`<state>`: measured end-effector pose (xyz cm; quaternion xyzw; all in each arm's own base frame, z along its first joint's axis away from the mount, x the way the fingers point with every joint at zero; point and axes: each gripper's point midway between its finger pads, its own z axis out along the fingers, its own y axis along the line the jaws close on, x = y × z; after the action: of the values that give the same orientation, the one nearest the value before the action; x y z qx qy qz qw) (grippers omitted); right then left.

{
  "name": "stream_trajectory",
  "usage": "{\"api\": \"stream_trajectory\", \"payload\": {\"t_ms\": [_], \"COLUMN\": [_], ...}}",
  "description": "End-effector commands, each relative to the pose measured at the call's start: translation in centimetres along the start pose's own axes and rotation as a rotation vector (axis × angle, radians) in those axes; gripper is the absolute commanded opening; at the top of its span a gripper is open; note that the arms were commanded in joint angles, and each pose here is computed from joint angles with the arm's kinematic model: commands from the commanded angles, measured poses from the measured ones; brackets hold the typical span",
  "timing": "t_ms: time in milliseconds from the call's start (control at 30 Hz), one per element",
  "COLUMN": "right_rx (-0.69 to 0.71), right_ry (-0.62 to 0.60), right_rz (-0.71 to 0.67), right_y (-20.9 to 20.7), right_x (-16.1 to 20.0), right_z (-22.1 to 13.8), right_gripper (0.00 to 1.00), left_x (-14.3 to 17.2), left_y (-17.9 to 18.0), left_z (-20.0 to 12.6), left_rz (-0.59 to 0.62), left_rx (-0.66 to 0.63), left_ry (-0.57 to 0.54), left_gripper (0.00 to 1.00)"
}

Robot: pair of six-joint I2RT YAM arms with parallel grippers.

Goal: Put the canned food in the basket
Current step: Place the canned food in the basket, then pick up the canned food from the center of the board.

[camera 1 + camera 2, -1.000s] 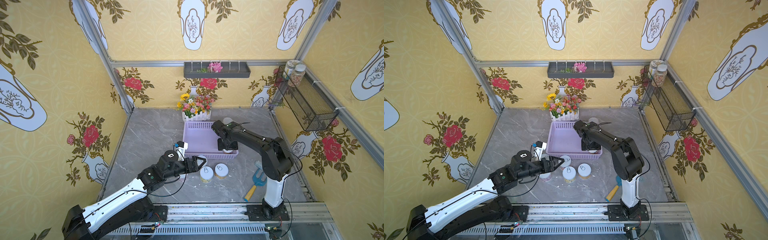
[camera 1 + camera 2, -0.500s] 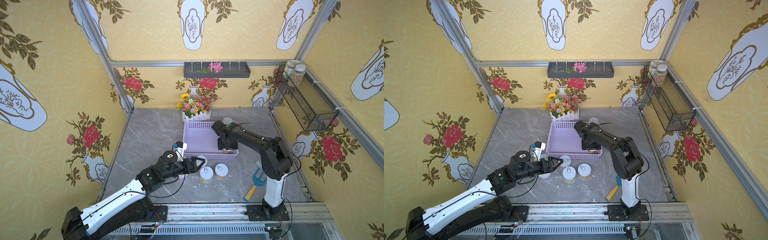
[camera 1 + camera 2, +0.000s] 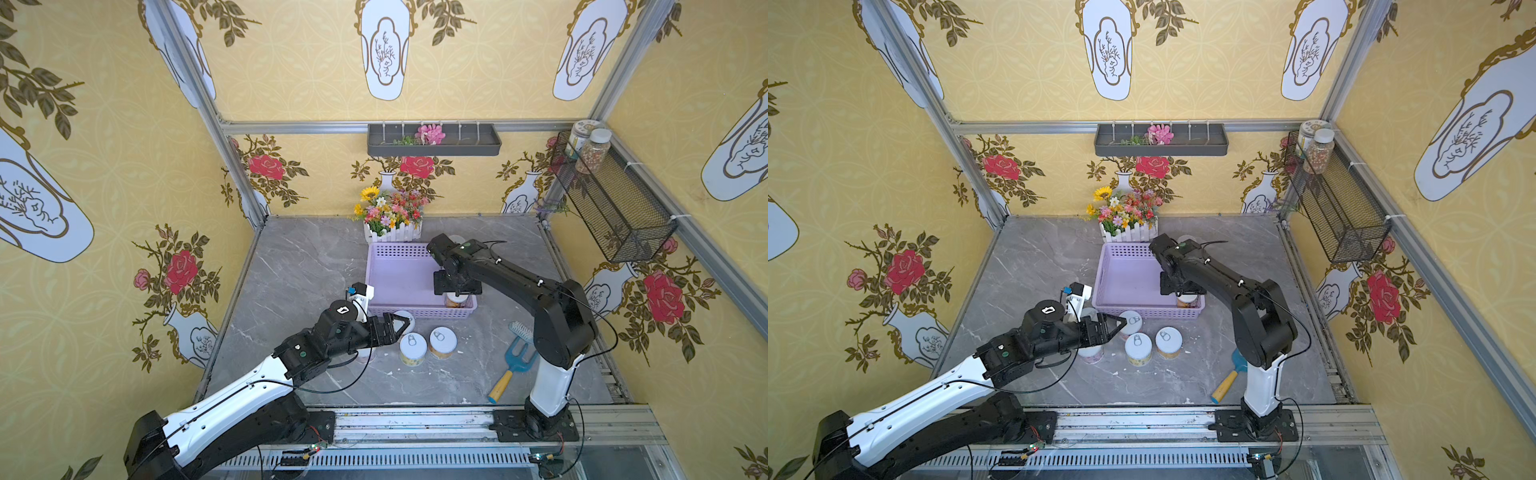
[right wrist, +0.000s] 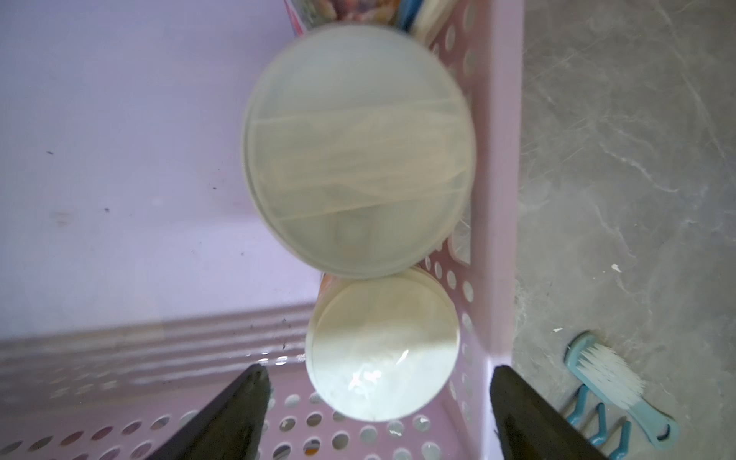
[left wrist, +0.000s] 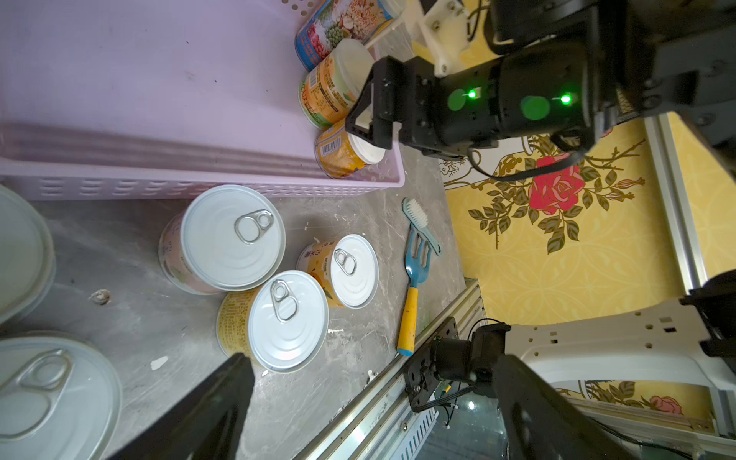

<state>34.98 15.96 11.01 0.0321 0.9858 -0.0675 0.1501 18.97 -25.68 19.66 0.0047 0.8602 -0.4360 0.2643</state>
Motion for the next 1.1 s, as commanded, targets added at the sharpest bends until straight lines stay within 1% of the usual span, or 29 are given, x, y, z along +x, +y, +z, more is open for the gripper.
{"api": "stream_trajectory", "payload": {"t_ms": [0,67,100,167,267,467,567,767,867,933,1067], "right_rx": [-0.044,-0.088,-0.101,-0.130,-0.169,-0.266,-0.339,-0.486,-0.558,-0.590,-0.609], "right_ry": [0.005,-0.006,-0.008,-0.020,-0.045,-0.105,-0.128,-0.154,-0.194,-0.226,-0.251], "right_rz": [0.001,0.003,0.001,-0.004,-0.027,-0.076,-0.097,-0.125,-0.159,-0.150,-0.150], "right_y": [-0.2,0.0,0.0,0.0,0.5,2.0,3.0,5.6,7.7,8.5,8.9], "right_x": [0.8,1.5,1.9,2.8,4.2,6.9,8.2,10.3,10.9,10.8,10.6], "right_z": [-1.9,-3.2,-3.7,-4.9,-6.5,-9.5,-10.7,-11.5,-12.4,-13.0,-13.1], "right_gripper": [1.00,0.98,0.97,0.97,0.97,0.97,0.97,0.97,0.97,0.97,0.97], "left_x": [-0.5,-0.6,-0.7,-0.8,-0.8,-1.2,-1.5,-1.4,-1.0,-1.0,-1.1], "left_y": [1.2,1.7,1.9,2.2,3.0,4.2,5.4,8.8,10.3,10.9,12.1], "left_z": [0.1,0.1,0.1,0.1,0.4,1.1,0.8,-0.9,-1.0,-1.0,-0.8], "left_rz": [0.037,0.046,0.079,0.104,0.122,0.146,0.129,0.080,0.048,0.042,0.041], "left_rx": [-0.098,-0.146,-0.162,-0.203,-0.271,-0.380,-0.471,-0.678,-0.746,-0.780,-0.834], "left_ry": [0.000,0.009,0.014,0.027,0.059,0.087,0.084,0.078,0.095,0.106,0.130], "left_gripper": [1.00,1.00,1.00,1.00,1.00,1.00,1.00,1.00,1.00,1.00,1.00]}}
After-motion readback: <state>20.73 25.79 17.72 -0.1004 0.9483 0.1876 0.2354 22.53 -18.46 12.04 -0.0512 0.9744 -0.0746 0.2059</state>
